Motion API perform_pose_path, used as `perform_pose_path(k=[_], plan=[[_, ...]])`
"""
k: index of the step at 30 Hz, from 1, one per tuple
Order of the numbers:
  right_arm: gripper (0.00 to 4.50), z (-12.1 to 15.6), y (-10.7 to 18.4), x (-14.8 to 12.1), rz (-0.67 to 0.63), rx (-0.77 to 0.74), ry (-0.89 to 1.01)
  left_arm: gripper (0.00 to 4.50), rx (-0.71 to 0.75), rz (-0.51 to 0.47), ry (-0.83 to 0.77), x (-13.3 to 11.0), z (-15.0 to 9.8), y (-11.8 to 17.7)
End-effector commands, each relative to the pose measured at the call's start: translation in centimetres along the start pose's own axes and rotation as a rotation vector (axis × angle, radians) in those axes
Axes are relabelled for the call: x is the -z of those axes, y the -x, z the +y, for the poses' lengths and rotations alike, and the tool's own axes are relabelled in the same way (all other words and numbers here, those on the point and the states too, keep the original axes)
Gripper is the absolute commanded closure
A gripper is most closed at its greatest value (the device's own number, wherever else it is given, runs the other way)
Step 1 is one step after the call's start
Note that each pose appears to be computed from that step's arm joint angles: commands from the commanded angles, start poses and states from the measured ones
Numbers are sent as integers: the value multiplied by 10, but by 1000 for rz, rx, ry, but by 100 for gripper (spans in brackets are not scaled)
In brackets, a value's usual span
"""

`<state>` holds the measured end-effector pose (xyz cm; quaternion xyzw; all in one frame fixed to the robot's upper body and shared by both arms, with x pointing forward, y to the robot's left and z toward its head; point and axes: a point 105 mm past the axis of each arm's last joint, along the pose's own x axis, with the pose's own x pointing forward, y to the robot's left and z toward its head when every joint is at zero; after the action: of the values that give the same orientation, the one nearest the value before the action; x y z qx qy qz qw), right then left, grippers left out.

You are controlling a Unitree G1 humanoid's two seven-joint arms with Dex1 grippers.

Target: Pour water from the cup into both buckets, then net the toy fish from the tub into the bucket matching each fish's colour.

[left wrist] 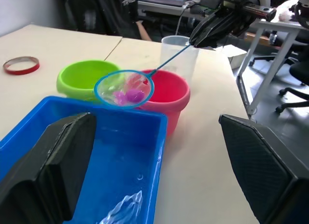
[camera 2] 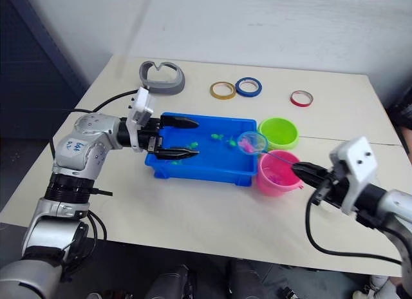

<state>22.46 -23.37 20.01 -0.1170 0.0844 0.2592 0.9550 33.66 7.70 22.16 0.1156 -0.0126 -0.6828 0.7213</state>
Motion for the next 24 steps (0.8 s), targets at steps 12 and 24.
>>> perform_pose_path(k=[12, 24], plan=[[450, -4, 47, 2, 127, 188, 930, 6, 106, -10, -112, -12, 10, -25], [450, -17, 45, 12, 162, 192, 1650, 6, 66, 9, -137, -19, 17, -12]])
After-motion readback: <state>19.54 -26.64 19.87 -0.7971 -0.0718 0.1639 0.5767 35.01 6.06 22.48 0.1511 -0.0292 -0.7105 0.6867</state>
